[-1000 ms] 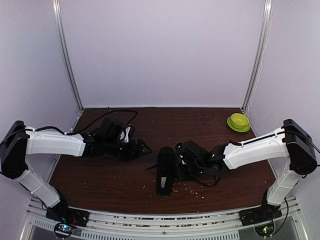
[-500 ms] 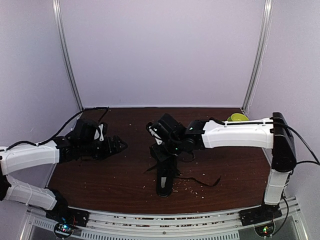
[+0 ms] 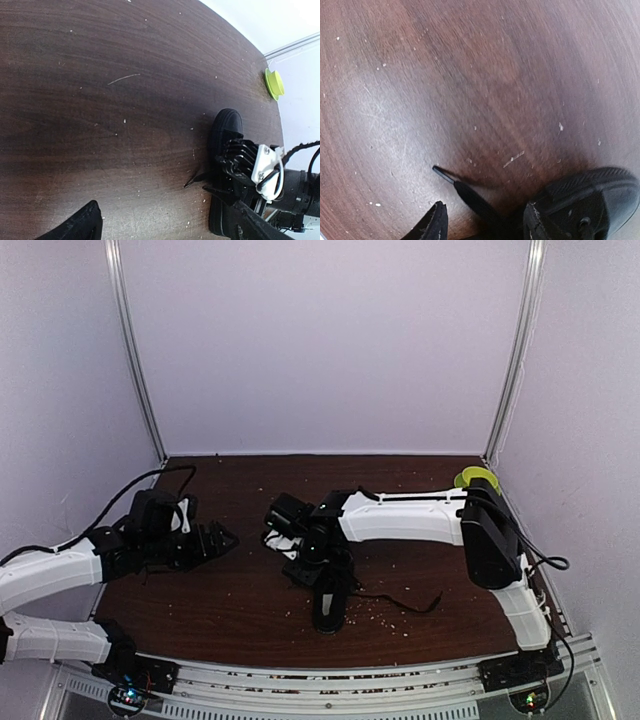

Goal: Tie the shoes

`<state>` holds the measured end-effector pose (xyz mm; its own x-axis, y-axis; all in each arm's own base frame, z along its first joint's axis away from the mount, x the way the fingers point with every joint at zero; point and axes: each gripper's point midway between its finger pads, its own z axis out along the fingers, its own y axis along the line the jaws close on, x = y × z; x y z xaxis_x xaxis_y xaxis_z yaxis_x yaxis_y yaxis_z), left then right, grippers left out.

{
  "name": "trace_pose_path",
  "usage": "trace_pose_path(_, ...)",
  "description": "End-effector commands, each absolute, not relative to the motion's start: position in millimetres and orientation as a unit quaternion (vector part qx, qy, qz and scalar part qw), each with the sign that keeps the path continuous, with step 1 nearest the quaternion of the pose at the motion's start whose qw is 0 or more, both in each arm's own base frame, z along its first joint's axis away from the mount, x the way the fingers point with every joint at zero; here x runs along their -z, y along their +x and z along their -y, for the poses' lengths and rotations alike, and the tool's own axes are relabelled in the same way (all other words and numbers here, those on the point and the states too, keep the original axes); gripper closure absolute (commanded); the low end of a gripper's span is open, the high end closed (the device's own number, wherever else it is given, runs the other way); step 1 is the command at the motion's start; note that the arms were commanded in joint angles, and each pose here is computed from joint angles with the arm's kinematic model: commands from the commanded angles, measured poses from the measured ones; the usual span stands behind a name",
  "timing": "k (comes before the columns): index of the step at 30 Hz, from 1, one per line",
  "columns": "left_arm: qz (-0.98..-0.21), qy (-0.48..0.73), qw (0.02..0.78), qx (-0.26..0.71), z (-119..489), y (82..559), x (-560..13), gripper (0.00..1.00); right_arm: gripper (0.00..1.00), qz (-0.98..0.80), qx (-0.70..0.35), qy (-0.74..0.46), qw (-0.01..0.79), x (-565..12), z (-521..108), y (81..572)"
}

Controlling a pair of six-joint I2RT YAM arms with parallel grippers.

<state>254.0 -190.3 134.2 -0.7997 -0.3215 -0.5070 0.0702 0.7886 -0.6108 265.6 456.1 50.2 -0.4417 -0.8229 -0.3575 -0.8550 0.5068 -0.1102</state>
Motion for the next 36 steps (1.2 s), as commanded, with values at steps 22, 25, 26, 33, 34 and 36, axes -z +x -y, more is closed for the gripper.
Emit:
trace_pose_path(22, -0.894, -0.083, 0.3, 0.323, 186, 248, -124, 0.09, 0.54, -0.759, 0.026, -0.638, 0.123, -17, -451, 255)
trace_pose_path(25, -0.894, -0.083, 0.298, 0.324, 186, 247, -123, 0.09, 0.58, -0.749, 0.05, -0.651, 0.111, -7, -445, 257)
trace_pose_path(26, -0.894, -0.083, 0.298, 0.323, 186, 247, -123, 0.09, 0.61, -0.746, 0.054, -0.655, 0.108, -4, -444, 257)
trace_pose_path(33, -0.896, -0.085, 0.294, 0.322, 186, 246, -120, 0.09, 0.96, -0.748, -0.016, -0.654, 0.108, 1, -466, 245)
trace_pose_path(34, -0.896, -0.086, 0.294, 0.321, 185, 247, -120, 0.09, 1.0, -0.75, -0.035, -0.652, 0.109, -1, -472, 241)
trace_pose_path(36, -0.896, -0.086, 0.294, 0.321, 185, 246, -120, 0.09, 1.0, -0.753, -0.071, -0.643, 0.117, -9, -483, 238)
